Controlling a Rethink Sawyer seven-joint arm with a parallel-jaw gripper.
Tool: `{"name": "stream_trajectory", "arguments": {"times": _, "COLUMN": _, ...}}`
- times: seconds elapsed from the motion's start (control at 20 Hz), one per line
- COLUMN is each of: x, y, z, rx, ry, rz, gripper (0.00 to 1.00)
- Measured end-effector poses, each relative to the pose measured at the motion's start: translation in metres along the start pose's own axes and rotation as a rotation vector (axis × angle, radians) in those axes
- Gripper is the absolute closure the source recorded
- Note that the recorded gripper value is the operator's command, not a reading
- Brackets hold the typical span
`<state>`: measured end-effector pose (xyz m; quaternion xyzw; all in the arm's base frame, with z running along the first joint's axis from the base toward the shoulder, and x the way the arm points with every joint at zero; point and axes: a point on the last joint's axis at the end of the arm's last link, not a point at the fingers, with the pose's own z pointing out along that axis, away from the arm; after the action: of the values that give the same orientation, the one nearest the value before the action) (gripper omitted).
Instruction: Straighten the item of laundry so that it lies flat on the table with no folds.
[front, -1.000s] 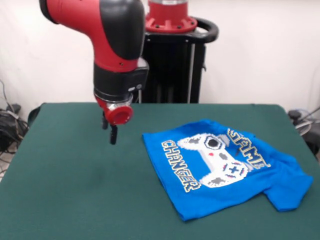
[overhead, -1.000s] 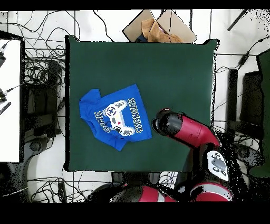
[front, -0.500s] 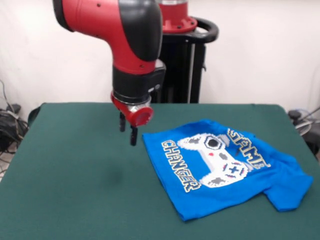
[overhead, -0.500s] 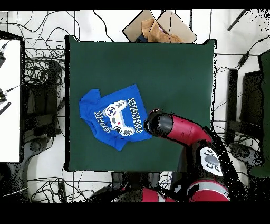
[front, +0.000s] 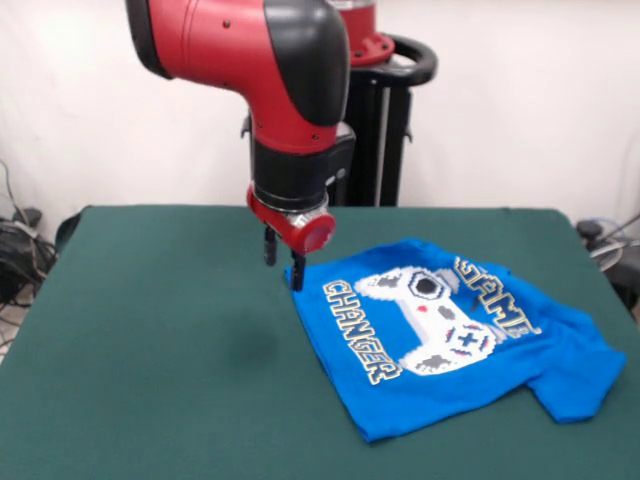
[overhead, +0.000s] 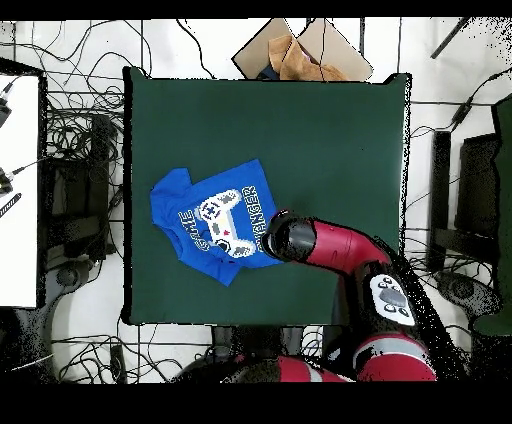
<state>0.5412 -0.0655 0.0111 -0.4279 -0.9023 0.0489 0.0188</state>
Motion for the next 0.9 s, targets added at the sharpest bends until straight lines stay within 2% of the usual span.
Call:
{"name": "stream_trajectory", "arguments": {"times": 0.35, "x": 0.003, "y": 0.011, "z": -0.004, "rx": -0.028, "ry": 0.005, "rz": -0.018, "gripper": 0.00}}
{"name": "stream_trajectory", "arguments": {"times": 0.9, "x": 0.014, "y": 0.022, "z": 0.006, "rx": -0.047, "ry": -0.013, "rz": -0.044, "gripper": 0.00}}
